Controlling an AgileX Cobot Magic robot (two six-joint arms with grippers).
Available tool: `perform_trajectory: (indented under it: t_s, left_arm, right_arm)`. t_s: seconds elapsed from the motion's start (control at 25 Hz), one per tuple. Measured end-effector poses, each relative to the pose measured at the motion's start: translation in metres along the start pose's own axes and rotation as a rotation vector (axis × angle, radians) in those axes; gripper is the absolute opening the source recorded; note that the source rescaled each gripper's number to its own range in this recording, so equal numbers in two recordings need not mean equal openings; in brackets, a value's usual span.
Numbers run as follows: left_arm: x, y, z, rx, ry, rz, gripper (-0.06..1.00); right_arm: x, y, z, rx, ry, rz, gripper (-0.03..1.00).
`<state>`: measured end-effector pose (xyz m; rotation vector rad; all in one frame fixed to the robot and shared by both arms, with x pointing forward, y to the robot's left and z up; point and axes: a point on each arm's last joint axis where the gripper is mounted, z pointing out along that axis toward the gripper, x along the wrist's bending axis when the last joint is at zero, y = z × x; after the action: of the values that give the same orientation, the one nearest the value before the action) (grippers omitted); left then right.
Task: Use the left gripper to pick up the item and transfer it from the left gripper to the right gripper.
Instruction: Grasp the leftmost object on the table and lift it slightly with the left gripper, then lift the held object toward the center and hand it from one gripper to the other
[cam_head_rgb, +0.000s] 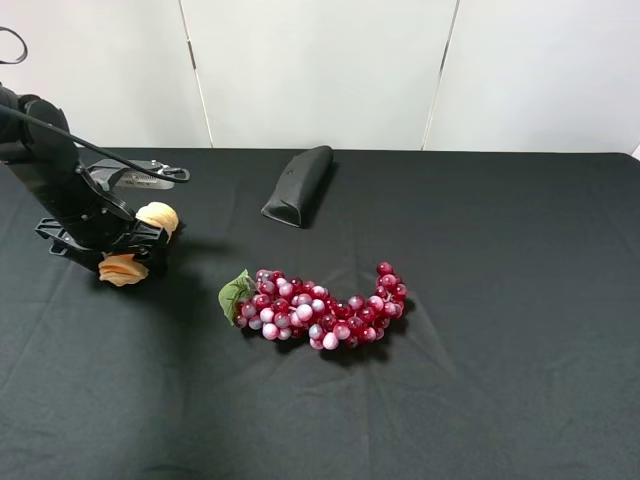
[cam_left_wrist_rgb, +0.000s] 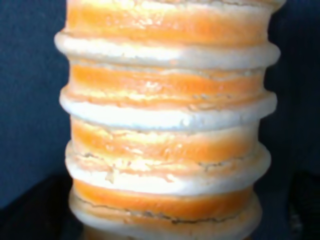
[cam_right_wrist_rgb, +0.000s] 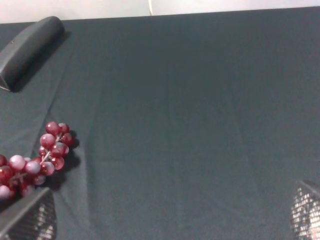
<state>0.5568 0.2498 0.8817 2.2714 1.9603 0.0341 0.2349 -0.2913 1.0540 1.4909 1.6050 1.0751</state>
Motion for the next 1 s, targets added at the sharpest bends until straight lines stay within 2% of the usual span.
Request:
perform_trajectory:
  t_s: [0.16, 0.2, 0.32, 0.56, 1.0]
  left_arm:
    - [-0.0001, -0.0007, 0.0000, 0.007, -0.001, 0.003, 0.54]
    - [-0.0001, -0.0007, 0.0000, 0.008, -0.001, 0.005, 0.41]
    - [-0.0001, -0.0007, 0.0000, 0.008, -0.001, 0.005, 0.27]
    - [-0.0001, -0.0007, 0.0000, 0.008, -0.001, 0.005, 0.15]
    - [-0.0006, -0.0003, -0.0053, -0.004, -0.003, 0.008, 0.09]
  right_arm:
    - [0.0000, 0.0000, 0.0000, 0.000, 0.000, 0.000, 1.00]
    - [0.0000, 0.0000, 0.0000, 0.000, 0.000, 0.000, 1.00]
    - [0.0000, 0.0000, 0.0000, 0.000, 0.000, 0.000, 1.00]
    - [0.0000, 0.0000, 0.0000, 0.000, 0.000, 0.000, 1.00]
    - [0.0000, 0.0000, 0.0000, 0.000, 0.000, 0.000, 1.00]
